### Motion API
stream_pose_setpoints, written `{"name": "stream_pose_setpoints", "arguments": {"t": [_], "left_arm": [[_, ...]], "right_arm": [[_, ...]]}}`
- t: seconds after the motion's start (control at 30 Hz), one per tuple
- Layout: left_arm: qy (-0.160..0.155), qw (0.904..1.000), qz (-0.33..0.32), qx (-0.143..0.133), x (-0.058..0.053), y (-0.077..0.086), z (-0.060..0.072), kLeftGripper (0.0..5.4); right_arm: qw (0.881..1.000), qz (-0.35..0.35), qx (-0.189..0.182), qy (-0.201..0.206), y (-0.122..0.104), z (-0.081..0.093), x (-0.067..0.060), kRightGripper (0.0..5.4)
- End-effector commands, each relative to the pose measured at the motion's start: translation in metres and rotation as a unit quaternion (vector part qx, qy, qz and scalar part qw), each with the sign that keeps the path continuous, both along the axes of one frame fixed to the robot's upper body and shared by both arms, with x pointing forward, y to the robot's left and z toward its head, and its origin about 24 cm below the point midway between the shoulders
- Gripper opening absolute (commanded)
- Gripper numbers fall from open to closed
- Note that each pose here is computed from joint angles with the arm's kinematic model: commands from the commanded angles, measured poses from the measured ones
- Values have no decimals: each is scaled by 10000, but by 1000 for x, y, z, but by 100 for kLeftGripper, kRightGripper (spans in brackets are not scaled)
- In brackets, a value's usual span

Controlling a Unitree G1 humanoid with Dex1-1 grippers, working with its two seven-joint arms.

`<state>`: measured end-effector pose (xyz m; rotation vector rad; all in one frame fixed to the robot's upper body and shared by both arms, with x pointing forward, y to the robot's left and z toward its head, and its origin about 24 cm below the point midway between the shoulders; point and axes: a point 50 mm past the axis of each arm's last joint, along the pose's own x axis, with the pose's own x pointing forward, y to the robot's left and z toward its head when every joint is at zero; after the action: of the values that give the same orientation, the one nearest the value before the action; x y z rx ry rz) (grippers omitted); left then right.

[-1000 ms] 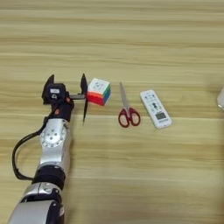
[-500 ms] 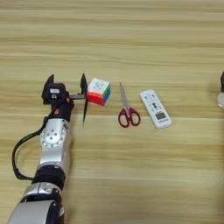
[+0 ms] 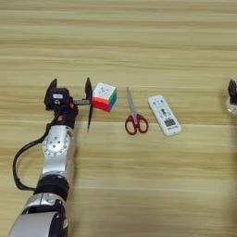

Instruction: Move the objects on the table

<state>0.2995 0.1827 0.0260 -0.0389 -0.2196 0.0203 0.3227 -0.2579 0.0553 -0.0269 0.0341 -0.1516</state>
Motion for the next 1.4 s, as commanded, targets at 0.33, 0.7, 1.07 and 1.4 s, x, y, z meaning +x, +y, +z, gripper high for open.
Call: {"name": "stream_pose_setpoints", "arguments": {"t": [0.33, 0.7, 1.07, 1.4], "left_arm": [[-6, 10000, -11, 47, 2, -2, 1, 540], [-7, 10000, -9, 46, 2, -2, 1, 540], [-10, 10000, -6, 50, 1, -3, 0, 540], [-19, 10000, 5, 47, 1, -3, 1, 540]], "right_arm": [[9966, 813, 124, 9, 41, -7, 0, 323], [9909, 1293, 239, 288, 70, -23, -10, 323], [9867, 1496, 426, 476, 79, -29, -16, 323], [9852, 1576, 421, 535, 84, -31, -19, 323]]}}
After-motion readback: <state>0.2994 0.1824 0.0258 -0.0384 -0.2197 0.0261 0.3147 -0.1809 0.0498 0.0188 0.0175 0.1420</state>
